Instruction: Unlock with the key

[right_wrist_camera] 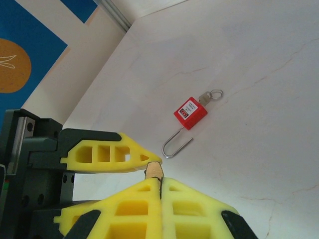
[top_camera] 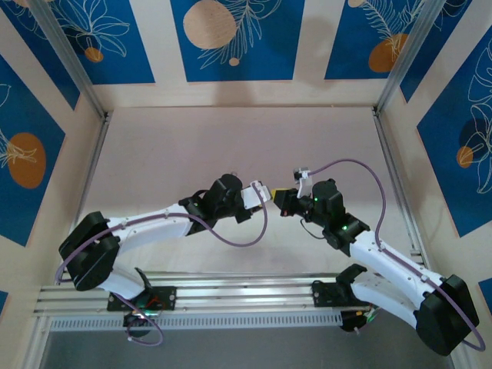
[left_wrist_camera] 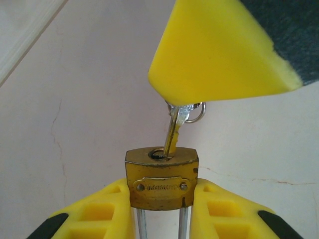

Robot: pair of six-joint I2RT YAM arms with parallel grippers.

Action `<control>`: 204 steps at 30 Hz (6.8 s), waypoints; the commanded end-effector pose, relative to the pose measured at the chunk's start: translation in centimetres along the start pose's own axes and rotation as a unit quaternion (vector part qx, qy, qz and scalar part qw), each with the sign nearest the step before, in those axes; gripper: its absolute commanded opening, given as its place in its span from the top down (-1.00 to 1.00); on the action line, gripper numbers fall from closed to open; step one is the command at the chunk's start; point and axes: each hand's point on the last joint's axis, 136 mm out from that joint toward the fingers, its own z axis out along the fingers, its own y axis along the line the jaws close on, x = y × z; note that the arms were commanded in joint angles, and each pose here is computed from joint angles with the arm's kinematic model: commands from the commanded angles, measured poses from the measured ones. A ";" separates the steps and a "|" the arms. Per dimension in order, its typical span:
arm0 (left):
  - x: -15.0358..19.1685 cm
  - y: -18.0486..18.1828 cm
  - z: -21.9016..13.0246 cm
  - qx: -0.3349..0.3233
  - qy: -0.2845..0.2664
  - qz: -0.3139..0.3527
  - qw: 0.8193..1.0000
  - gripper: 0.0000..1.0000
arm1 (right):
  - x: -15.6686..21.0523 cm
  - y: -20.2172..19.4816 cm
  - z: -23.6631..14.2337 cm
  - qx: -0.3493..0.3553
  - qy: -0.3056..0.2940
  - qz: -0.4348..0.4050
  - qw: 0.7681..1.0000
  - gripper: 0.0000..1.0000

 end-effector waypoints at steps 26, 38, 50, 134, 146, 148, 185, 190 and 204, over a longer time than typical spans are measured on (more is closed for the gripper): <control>-1.7 -0.5 -0.2 0.000 -0.024 0.018 1.000 0.51 | 0.9 -0.3 1.3 -0.002 0.026 0.008 1.000 1.00; -3.3 -0.8 0.0 0.005 -0.044 0.020 0.999 0.51 | 1.7 -0.1 2.1 -0.012 0.047 0.005 0.999 1.00; -5.5 -0.5 -0.3 0.004 -0.079 0.012 0.997 0.51 | 2.4 0.2 2.8 -0.024 0.063 -0.005 0.998 1.00; -1.4 1.0 2.5 -0.052 0.024 0.108 0.992 0.54 | -0.8 -2.5 1.2 0.021 0.079 0.053 0.995 0.55; -0.8 0.3 2.8 -0.046 0.033 0.118 0.991 0.55 | -0.6 -2.1 2.4 0.004 0.085 0.063 0.994 0.59; -0.9 0.3 2.8 -0.045 0.032 0.118 0.991 0.55 | -0.6 -2.1 2.5 0.004 0.086 0.064 0.994 0.59; -3.7 0.9 1.9 -0.150 -0.022 0.222 0.963 0.56 | 1.2 -2.4 3.6 0.005 0.125 0.116 0.985 0.82; -3.9 0.8 1.8 -0.157 -0.027 0.228 0.961 0.57 | 1.4 -2.7 3.8 0.013 0.129 0.119 0.984 0.78; -4.6 0.6 1.2 -0.182 -0.046 0.249 0.950 0.59 | 2.0 -3.6 4.3 0.034 0.149 0.137 0.979 0.77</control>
